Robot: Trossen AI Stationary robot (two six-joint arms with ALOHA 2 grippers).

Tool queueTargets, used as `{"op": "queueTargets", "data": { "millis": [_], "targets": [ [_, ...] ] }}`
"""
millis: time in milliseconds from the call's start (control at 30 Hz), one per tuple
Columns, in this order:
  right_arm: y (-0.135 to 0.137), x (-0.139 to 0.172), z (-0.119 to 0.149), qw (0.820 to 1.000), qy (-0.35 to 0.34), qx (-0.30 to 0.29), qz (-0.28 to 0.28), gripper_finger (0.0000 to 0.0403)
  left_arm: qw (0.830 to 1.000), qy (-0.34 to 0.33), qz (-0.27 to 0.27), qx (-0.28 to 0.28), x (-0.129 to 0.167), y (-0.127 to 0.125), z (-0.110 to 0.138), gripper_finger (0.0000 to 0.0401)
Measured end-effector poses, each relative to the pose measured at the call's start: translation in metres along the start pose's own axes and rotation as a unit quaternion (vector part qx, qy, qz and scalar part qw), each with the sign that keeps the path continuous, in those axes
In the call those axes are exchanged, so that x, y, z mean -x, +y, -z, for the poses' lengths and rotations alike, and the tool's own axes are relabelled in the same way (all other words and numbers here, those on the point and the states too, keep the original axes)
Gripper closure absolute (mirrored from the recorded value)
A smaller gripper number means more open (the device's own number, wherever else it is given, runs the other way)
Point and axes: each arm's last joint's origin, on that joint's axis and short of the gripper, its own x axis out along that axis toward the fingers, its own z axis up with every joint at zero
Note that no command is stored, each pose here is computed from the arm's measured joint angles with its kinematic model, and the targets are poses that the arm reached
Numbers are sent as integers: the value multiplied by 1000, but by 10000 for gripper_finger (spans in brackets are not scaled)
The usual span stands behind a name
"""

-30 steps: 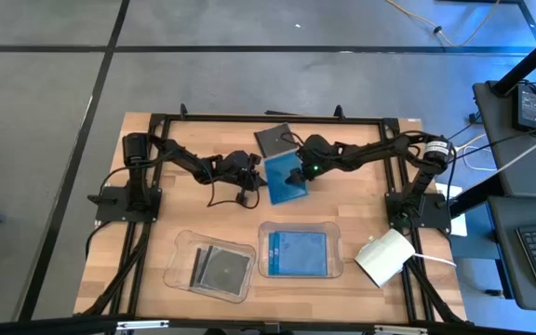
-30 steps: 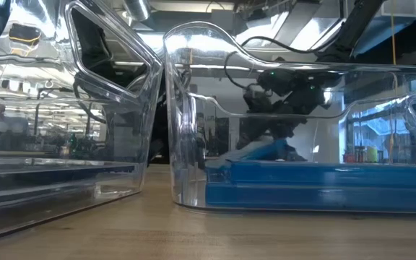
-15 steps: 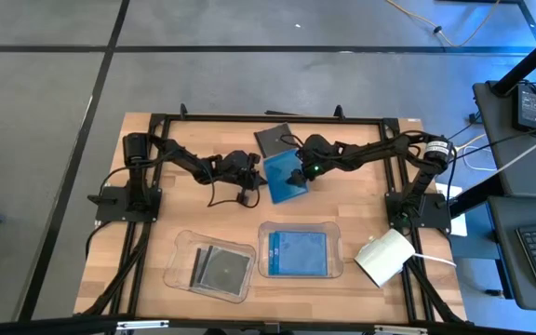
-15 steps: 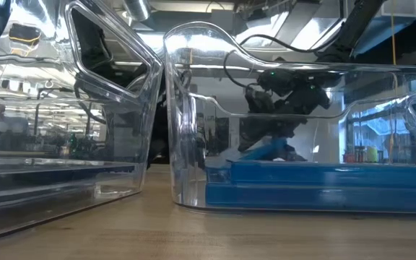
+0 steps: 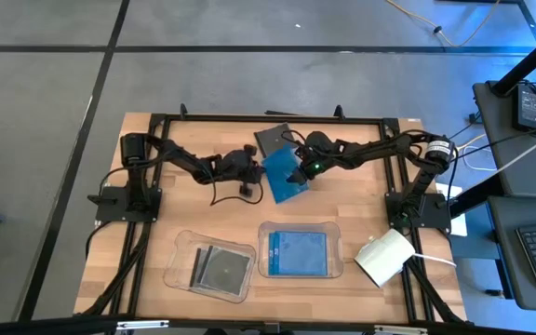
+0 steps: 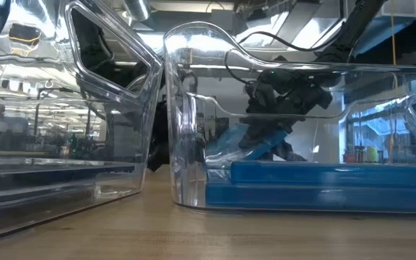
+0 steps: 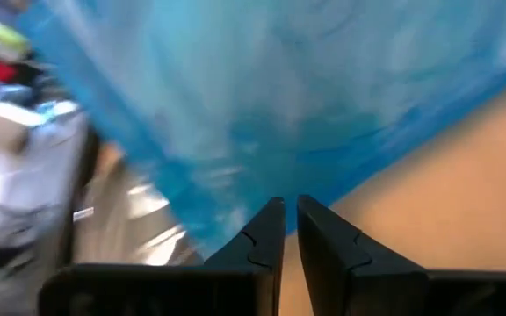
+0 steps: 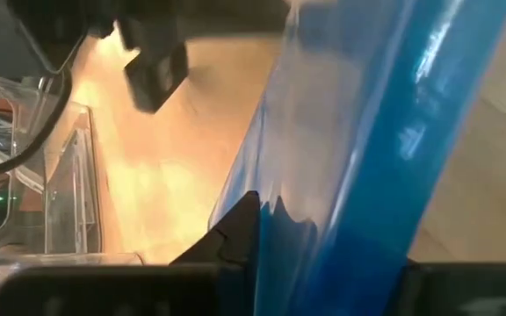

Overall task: Pick & place jewel cases by type
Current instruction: Put the blue CD case into the right transparent bin

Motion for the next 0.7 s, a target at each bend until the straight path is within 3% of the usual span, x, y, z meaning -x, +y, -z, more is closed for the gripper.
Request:
{"op": "queueTargets", "data": {
  "millis": [233,467,600,700],
  "targets": [
    [6,1,-5,1000,-1,24,-16,345,990,64,-116,-38,17,18,-11,370],
    [24,4,-29,996,-14,82,-33,354,969,71,-237,-1,60,52,-33,372],
    [34,7,-42,992,-17,122,-8,371,949,67,-306,35,96,72,-48,372],
    [42,10,-51,988,-13,152,16,384,940,51,-329,73,120,82,-53,372]
  ]
}}
